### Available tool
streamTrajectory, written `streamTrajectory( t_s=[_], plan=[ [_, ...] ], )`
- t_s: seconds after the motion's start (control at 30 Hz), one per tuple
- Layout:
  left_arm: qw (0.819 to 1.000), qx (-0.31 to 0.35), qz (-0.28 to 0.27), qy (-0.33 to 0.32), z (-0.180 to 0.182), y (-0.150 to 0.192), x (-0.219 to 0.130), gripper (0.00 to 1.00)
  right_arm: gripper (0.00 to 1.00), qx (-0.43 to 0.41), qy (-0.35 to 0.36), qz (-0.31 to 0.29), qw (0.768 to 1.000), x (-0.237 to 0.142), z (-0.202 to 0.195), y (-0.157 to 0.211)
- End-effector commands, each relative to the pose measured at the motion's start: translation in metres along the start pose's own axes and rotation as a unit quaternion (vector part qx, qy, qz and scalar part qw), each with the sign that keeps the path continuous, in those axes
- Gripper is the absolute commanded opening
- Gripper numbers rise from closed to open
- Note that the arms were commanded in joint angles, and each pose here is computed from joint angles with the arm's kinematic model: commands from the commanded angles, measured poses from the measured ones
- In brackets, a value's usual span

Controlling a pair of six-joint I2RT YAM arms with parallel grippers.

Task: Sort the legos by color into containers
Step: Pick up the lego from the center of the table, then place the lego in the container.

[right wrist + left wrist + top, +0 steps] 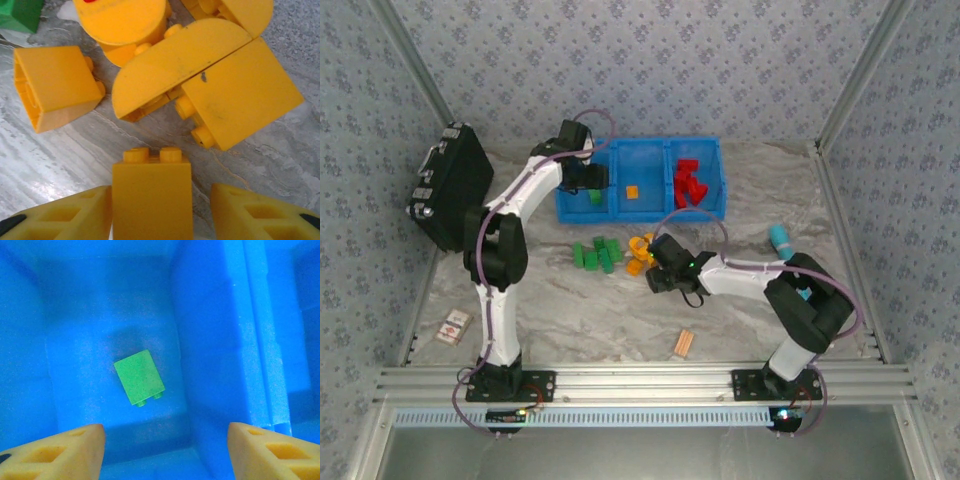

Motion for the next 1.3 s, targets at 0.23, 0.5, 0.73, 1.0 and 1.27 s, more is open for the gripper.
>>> streamTrajectory(
  t_s=[0.23,0.5,0.73,1.0,1.27],
  plan=[
    [0.996,0.056,-0.075,0.012,-0.020,0.004,-0.116,0.66,0.33,0.007,0.017,0.008,1.000,0.004,-0.010,-0.007],
    [0.994,0.078,-0.075,-0.026,-0.003,0.065,-0.143,0.69,0.26,0.005,0.003,0.026,1.000,-0.021,-0.011,-0.021],
    [0.994,0.067,-0.046,-0.076,0.019,0.125,-0.143,0.69,0.27,-0.007,-0.026,-0.032,0.999,-0.062,-0.005,-0.074],
    [0.997,0.016,-0.029,-0.073,0.028,0.161,-0.110,0.69,0.29,-0.016,-0.013,-0.113,0.993,-0.047,-0.012,-0.162],
    [0.997,-0.019,0.001,-0.077,0.032,0.171,-0.073,0.69,0.29,-0.003,0.003,-0.134,0.991,-0.003,-0.029,-0.223]
  ],
)
Point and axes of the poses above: each hand's point on the last joint's axis, 136 mm out from that joint toward the fingers, its own x axis out along the fingers, its own z axis along the line the jaws close on, y = z × x, the point moved 9 cm from there along -x, back along the fingers, and after that the axes turned 3 degrees about x, right-handed, at the moved point
